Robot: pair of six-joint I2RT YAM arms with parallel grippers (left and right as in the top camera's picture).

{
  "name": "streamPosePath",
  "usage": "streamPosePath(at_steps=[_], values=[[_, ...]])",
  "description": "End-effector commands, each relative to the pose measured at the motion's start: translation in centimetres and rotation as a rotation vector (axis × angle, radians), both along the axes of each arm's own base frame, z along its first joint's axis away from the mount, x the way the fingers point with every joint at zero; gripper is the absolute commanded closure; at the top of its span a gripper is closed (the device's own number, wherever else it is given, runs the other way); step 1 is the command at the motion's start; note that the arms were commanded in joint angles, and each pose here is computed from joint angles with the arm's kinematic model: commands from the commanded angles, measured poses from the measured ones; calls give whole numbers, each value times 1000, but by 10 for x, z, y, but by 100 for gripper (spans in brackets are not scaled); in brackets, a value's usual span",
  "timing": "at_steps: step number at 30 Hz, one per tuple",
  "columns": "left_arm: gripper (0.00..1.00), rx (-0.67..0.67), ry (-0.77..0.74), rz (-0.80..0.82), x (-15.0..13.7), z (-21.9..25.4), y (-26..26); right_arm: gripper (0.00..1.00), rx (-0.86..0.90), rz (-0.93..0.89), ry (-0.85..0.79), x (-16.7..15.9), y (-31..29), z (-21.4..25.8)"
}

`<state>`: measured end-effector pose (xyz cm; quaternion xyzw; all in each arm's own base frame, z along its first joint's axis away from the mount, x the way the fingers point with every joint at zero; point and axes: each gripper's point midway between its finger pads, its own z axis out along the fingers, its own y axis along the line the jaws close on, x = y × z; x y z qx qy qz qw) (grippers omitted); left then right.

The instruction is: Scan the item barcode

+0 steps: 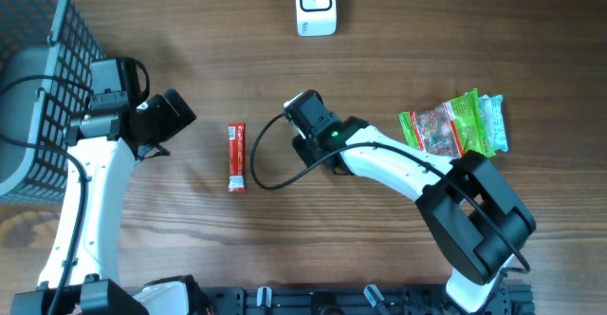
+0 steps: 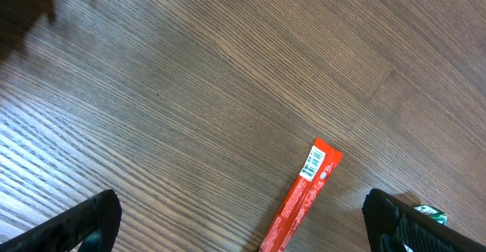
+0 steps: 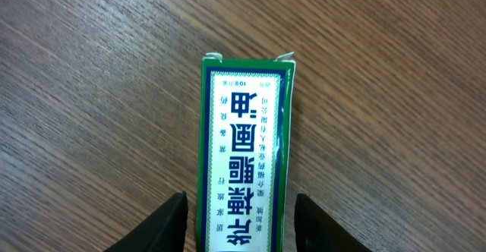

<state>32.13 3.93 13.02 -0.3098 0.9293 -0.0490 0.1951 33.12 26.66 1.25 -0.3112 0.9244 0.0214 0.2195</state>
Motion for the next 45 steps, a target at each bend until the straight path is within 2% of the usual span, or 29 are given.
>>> streamPosePath(at_steps=[1, 5, 9, 11, 13, 15, 17, 19, 20, 24, 29, 30, 32, 37, 45], values=[[0, 18, -10, 2, 1, 4, 4, 55, -28, 32, 45, -12, -5, -18], [0, 18, -10, 2, 1, 4, 4, 59, -32, 33, 49, -14, -6, -19], [0, 18, -10, 2, 1, 4, 4, 56, -33, 35, 49, -14, -6, -19], [0, 18, -10, 1, 1, 4, 4, 60, -34, 35, 49, -14, -6, -20], [0, 18, -10, 2, 1, 4, 4, 70, -35, 35, 50, -14, -7, -20], [0, 18, -10, 2, 1, 4, 4, 72, -29, 32, 45, -14, -6, -15], [0, 18, -10, 2, 1, 4, 4, 72, 29, 43, 29, -13, 1, 5], [0, 18, -10, 2, 1, 4, 4, 72, 179, 48, 38, -13, 12, 40], [0, 18, -10, 2, 1, 4, 4, 70, 257, 46, 53, -14, 14, 59], [0, 18, -10, 2, 1, 4, 4, 54, 350, 45, 122, -24, 5, 91], [0, 18, -10, 2, 1, 4, 4, 55, 365, 63, 152, -21, 13, 162], [0, 18, -10, 2, 1, 4, 4, 52, 342, 105, 128, -20, 12, 168], [0, 18, -10, 2, 1, 4, 4, 45, 282, 231, 91, -22, 10, 160], [0, 18, -10, 2, 1, 4, 4, 45, 131, 267, 101, -12, -2, 92], [0, 18, -10, 2, 1, 4, 4, 44, -22, 271, 244, -7, -10, -20]])
